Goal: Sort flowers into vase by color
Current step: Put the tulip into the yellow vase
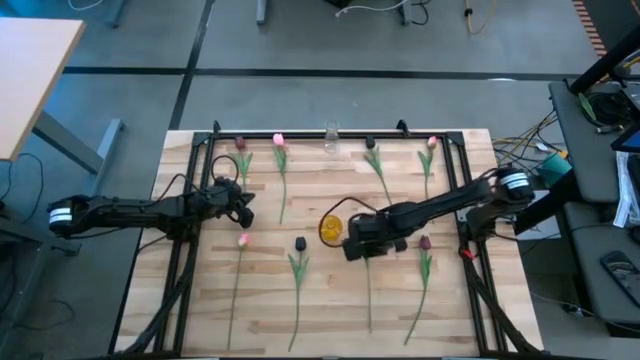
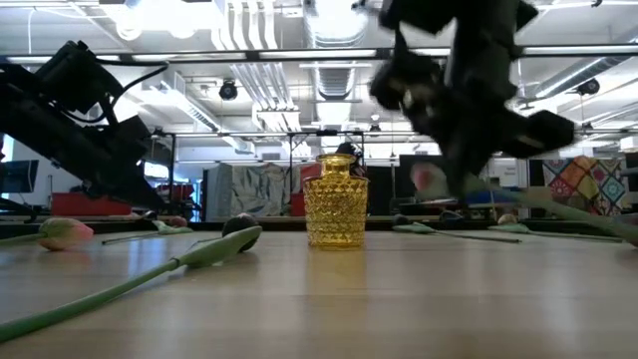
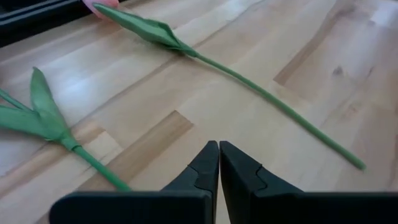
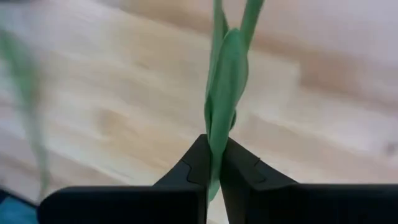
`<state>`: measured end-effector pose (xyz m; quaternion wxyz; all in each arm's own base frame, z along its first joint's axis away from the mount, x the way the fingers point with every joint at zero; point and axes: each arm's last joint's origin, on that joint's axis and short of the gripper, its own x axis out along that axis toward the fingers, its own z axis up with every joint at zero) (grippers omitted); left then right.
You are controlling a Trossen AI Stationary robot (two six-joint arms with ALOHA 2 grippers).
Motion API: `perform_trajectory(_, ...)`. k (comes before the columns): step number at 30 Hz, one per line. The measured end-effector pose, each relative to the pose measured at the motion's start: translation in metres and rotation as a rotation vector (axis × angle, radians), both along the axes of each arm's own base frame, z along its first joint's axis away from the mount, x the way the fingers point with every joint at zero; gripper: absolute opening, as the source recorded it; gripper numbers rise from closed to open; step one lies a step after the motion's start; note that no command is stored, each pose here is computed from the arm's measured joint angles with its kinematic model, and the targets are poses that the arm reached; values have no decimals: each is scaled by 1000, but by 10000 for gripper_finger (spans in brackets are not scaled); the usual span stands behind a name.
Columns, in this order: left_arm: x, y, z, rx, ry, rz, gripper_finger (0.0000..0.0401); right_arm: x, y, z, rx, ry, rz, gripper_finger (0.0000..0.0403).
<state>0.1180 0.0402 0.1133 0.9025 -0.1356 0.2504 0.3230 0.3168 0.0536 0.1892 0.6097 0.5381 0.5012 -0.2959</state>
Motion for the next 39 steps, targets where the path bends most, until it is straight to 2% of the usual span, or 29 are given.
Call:
perform_trajectory(5, 0, 0, 1, -31, -30, 13, 0, 2, -10, 46, -267, -222, 135, 16)
perform_trajectory(11, 1, 0, 2, -58, -72, 39, 0, 6, -23, 111, -610, -555, 276, 15)
perform_trajectory(15, 1, 0, 3, -80, -97, 57, 0, 4, -31, 137, -815, -686, 333, 13)
perform_trajectory(19, 1, 0, 3, -96, -114, 70, 0, 3, -41, 151, -995, -723, 382, 13)
perform_trajectory(22, 1, 0, 3, -108, -122, 80, 0, 4, -47, 152, -1065, -705, 427, 13)
perform_trajectory(28, 1, 0, 3, -117, -128, 87, 0, 4, -52, 152, -1111, -682, 470, 13)
perform_trajectory(39, 1, 0, 3, -120, -127, 90, 0, -2, -52, 159, -1092, -711, 429, 13)
